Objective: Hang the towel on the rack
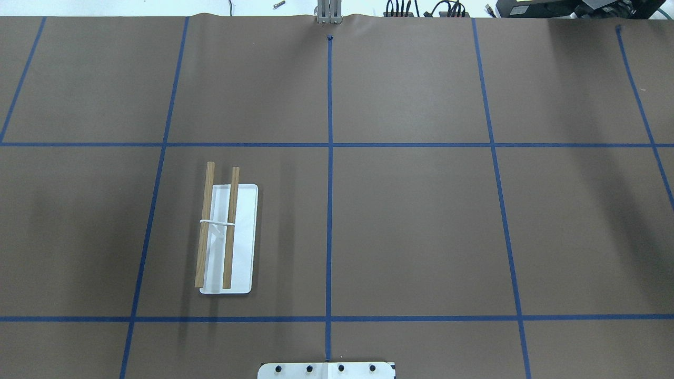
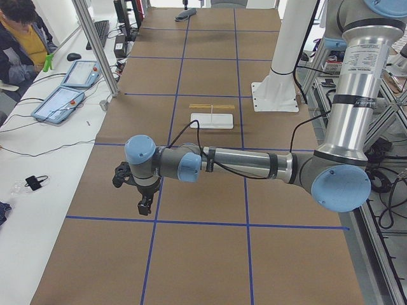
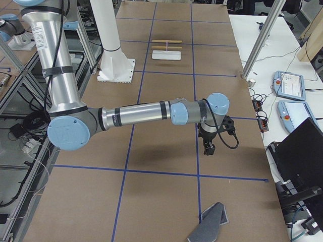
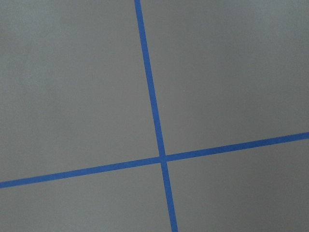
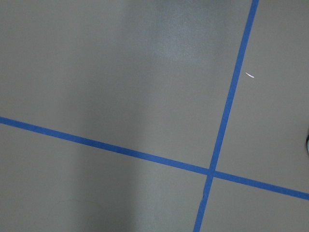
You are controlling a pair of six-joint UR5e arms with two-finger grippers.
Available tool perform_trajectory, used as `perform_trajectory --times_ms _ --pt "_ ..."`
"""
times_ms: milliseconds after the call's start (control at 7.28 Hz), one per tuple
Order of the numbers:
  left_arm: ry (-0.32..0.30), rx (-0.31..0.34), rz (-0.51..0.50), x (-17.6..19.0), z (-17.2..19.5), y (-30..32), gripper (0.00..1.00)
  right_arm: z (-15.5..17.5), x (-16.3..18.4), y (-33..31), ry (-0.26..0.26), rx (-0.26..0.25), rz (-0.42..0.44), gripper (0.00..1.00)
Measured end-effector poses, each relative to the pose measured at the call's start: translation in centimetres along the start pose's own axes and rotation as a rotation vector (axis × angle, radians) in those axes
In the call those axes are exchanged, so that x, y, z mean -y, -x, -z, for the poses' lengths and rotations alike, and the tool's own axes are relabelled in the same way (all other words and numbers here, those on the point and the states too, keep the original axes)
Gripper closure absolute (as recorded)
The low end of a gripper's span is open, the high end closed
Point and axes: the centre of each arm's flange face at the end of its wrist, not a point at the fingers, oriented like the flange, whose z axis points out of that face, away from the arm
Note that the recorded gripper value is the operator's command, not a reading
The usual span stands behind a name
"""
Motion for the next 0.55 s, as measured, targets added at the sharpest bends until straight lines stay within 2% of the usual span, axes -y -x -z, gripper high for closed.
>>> perform_trajectory --times_ms 550 --pt "-0.006 -0.001 -0.005 -0.5 0.0 0.0 0.01 0.4 -1.9 -0.5 -0.012 -0.002 -0.013 0.00"
